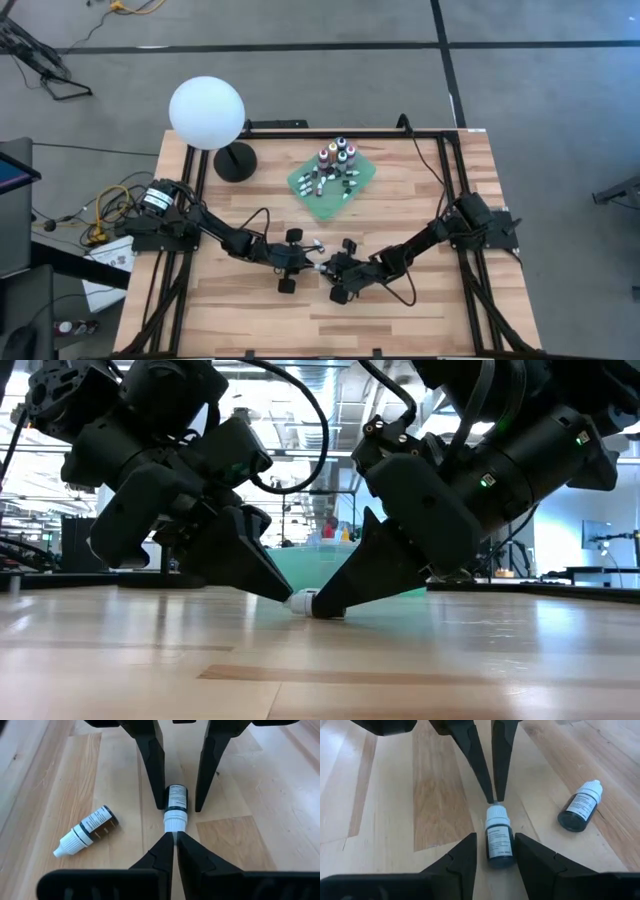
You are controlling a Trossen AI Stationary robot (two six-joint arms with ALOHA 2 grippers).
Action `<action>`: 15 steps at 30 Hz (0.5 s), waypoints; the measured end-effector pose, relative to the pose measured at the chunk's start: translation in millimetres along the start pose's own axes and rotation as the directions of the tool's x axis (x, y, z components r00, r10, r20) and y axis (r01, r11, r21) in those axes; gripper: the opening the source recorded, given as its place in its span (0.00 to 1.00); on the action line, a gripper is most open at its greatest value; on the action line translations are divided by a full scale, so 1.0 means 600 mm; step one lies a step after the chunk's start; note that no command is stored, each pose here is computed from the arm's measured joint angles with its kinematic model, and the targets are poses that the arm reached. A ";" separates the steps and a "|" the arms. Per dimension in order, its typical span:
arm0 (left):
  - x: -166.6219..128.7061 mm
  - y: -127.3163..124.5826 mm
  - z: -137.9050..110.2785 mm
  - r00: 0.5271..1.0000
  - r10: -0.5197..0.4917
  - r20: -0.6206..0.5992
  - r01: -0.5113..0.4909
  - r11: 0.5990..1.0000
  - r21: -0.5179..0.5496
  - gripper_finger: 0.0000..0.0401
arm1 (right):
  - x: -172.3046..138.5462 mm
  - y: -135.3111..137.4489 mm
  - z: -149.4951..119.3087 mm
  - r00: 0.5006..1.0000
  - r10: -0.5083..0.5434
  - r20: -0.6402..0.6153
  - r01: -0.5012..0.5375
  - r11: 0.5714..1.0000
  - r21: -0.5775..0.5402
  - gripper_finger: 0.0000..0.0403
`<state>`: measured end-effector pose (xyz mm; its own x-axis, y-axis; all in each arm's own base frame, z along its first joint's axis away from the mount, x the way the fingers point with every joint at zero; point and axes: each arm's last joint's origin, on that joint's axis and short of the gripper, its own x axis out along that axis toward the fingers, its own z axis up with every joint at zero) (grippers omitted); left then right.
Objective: Pick & Place food coloring
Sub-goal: Put the bottom brown food coloring bottle into the green bin
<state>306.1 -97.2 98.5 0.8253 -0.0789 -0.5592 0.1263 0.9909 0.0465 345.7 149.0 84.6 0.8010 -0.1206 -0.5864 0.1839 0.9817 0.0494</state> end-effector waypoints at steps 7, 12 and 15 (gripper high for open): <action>0.000 0.000 0.000 1.000 0.000 0.000 0.000 1.000 0.001 0.03 | 0.000 0.001 0.000 1.000 0.019 -0.008 -0.019 1.000 0.001 0.30; 0.000 0.000 0.000 1.000 0.000 0.000 0.000 1.000 0.010 0.04 | 0.000 0.001 -0.001 1.000 0.019 -0.012 -0.019 1.000 0.000 0.26; 0.000 0.000 0.000 1.000 0.000 0.000 0.000 1.000 0.022 0.06 | 0.000 0.001 -0.002 1.000 0.017 -0.015 -0.017 1.000 -0.002 0.22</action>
<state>306.2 -97.2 98.6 0.8255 -0.0787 -0.5589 0.1380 0.9883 0.0646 345.2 149.5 83.9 0.7954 -0.1021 -0.5974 0.1694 0.9839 0.0573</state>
